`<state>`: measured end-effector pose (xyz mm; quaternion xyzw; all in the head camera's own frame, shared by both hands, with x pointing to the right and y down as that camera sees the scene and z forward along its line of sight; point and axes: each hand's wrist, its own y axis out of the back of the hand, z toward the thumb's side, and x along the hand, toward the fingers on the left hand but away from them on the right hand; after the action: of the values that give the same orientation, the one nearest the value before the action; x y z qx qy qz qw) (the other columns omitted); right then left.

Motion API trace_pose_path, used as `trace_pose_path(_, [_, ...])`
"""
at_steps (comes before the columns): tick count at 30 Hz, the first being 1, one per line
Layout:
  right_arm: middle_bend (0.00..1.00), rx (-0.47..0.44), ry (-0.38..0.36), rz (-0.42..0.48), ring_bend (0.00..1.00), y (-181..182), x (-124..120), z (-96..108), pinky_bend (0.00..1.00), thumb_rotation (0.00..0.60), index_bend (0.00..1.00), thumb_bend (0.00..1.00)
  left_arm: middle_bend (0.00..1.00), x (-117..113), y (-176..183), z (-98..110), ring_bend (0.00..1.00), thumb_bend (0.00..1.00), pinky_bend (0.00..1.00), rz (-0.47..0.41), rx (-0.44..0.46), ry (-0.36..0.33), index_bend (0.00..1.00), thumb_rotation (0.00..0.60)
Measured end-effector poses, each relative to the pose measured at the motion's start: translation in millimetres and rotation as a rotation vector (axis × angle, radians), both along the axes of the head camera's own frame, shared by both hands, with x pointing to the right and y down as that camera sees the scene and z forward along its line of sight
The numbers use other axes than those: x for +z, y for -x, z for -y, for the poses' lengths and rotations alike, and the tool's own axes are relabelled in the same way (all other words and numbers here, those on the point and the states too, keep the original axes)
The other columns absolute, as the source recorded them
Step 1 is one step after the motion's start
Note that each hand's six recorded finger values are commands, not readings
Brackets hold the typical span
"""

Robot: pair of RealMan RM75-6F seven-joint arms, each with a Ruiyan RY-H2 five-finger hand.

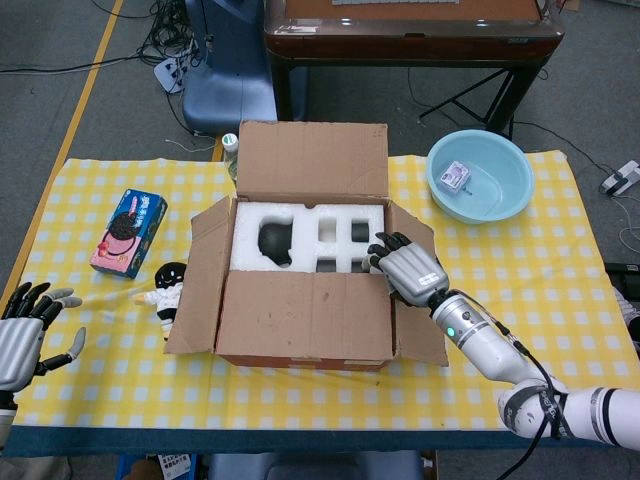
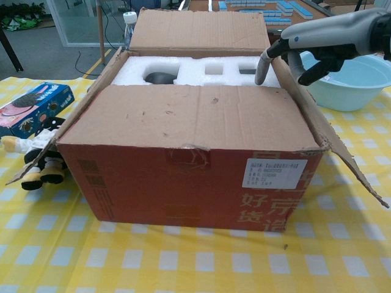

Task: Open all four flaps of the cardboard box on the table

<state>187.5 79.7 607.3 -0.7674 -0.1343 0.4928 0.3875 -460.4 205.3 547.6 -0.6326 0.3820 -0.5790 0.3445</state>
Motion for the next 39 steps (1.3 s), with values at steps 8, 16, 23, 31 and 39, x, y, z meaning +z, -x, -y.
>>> trace_pose_path(8, [0.2,-0.018,0.004,-0.024,0.05,2.4,4.8,-4.4,0.09,0.6,0.29,1.0,0.22,2.1,2.2,-1.9,0.09,0.43,0.0,-0.006,-0.002,0.01,0.38,0.237])
trace_pose_path(16, [0.2,0.021,0.028,0.007,0.05,-2.4,0.9,-6.0,0.09,0.6,0.31,1.0,0.22,3.5,1.7,-0.6,0.09,0.43,0.0,-0.01,0.001,0.012,0.38,0.237])
trace_pose_path(23, [0.2,0.082,0.055,0.044,0.05,-13.8,-5.6,-5.0,0.09,0.6,0.32,1.0,0.22,4.7,-1.9,0.9,0.09,0.43,0.0,-0.012,0.006,0.009,0.38,0.236])
trace_pose_path(31, [0.2,0.206,0.163,0.146,0.05,-25.4,-12.8,-9.2,0.09,0.6,0.32,1.0,0.21,5.4,-6.3,3.6,0.09,0.43,0.0,-0.004,0.021,0.005,0.37,0.238])
trace_pose_path(39, [0.2,0.405,0.361,0.323,0.07,-35.6,-19.3,-16.8,0.09,0.6,0.32,1.0,0.21,5.3,-12.9,5.7,0.09,0.43,0.0,-0.006,0.04,0.0,0.37,0.239])
